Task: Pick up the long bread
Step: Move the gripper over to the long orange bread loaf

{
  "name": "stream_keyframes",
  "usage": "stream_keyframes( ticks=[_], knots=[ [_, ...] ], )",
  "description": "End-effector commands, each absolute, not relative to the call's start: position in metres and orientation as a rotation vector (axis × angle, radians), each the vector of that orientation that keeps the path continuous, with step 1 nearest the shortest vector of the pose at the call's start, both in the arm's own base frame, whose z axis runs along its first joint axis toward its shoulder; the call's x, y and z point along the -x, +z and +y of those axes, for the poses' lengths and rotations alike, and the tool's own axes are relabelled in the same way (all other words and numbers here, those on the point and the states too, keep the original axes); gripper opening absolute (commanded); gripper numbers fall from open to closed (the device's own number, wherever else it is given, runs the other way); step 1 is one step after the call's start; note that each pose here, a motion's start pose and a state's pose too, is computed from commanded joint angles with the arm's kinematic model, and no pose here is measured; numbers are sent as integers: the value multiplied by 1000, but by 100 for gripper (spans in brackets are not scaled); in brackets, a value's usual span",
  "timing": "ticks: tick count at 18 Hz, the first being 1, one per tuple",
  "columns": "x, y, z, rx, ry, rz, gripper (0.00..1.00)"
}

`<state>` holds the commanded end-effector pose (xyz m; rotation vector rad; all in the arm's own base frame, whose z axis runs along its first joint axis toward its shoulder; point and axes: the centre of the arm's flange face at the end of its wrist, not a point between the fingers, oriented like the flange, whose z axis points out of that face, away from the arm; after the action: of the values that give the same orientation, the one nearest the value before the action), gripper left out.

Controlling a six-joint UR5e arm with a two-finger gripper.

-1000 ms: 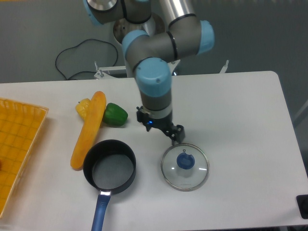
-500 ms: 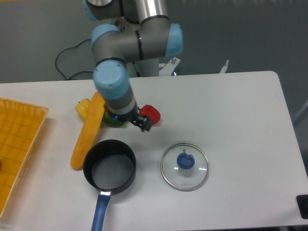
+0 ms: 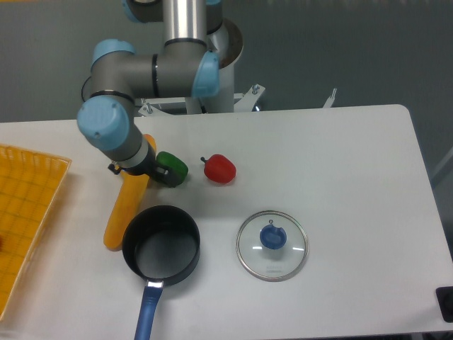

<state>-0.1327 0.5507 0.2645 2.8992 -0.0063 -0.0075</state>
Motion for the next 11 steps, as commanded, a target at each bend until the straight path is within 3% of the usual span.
stream_keyframes(
  ticks=[11],
  knots=[
    [113, 241, 563, -2903, 7, 12, 100]
  ],
)
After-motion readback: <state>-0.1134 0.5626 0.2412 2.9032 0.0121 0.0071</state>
